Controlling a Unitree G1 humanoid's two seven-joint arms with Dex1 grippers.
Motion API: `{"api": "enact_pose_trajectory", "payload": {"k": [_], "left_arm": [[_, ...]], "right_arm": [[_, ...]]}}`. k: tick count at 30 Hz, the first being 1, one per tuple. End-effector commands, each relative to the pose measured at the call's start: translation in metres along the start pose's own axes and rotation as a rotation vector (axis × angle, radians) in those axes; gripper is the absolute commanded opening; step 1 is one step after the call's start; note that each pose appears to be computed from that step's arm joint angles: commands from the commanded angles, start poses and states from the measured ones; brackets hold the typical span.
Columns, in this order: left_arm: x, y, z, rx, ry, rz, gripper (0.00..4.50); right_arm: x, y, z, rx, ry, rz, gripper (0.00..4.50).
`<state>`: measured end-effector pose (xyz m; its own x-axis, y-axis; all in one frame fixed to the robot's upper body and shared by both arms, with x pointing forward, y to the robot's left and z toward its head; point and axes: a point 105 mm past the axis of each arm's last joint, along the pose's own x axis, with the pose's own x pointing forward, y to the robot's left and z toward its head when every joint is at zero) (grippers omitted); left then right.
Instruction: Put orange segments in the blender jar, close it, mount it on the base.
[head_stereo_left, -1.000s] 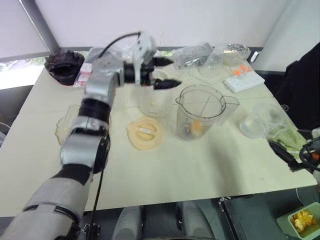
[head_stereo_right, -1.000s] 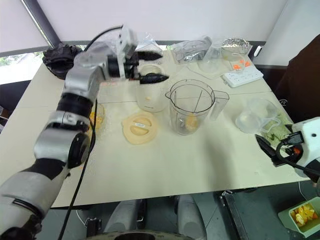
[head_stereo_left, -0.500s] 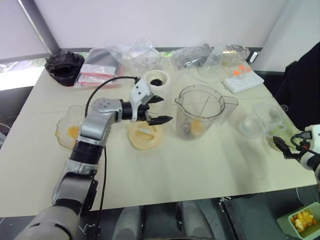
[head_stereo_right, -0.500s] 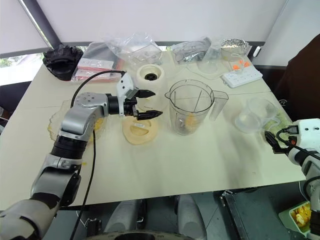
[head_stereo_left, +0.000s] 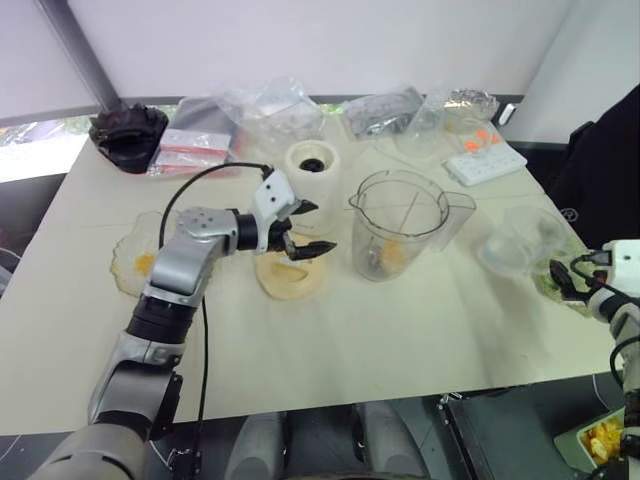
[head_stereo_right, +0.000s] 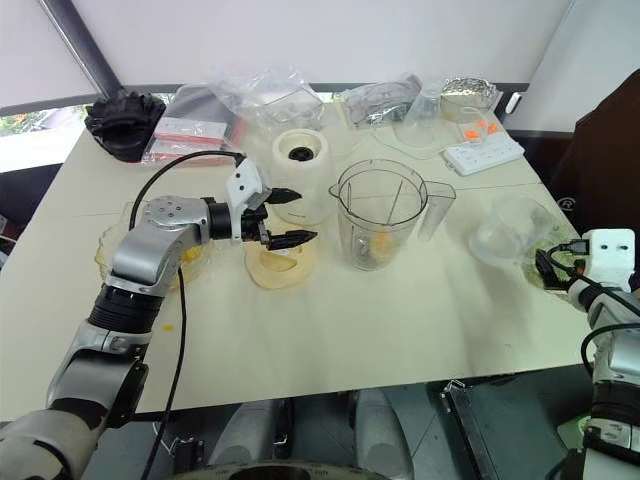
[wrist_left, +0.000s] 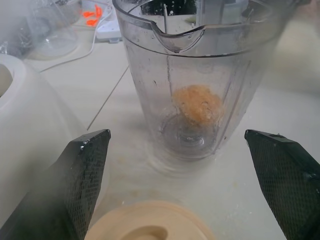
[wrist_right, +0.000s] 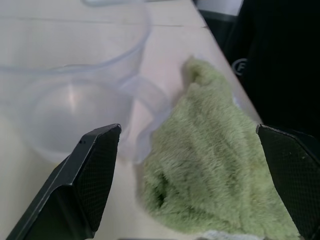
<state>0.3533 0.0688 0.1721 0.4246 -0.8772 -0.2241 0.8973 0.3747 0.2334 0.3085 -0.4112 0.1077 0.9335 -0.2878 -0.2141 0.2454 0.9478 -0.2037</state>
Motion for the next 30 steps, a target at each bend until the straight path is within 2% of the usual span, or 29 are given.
{"api": "enact_pose_trajectory", "payload": {"k": [1, 22, 25, 30], "left_arm": [[0.0, 0.001, 0.017, 0.063, -0.036, 0.003, 4.48], [-0.001, -0.001, 0.023, 0.142, -0.022, -0.004, 4.48], [-0.003, -0.002, 0.021, 0.128, -0.016, -0.013, 4.5], [-0.009, -0.014, 0.013, 0.121, 0.016, -0.083, 4.5]], "right_arm": [[0.003, -0.006, 0.01, 0.0, -0.042, -0.034, 4.5], [0.022, 0.001, 0.002, 0.157, -0.055, -0.109, 4.5], [0.024, 0.002, 0.002, 0.163, -0.06, -0.111, 3.65], [0.027, 0.007, 0.003, 0.176, -0.07, -0.105, 0.99]]}}
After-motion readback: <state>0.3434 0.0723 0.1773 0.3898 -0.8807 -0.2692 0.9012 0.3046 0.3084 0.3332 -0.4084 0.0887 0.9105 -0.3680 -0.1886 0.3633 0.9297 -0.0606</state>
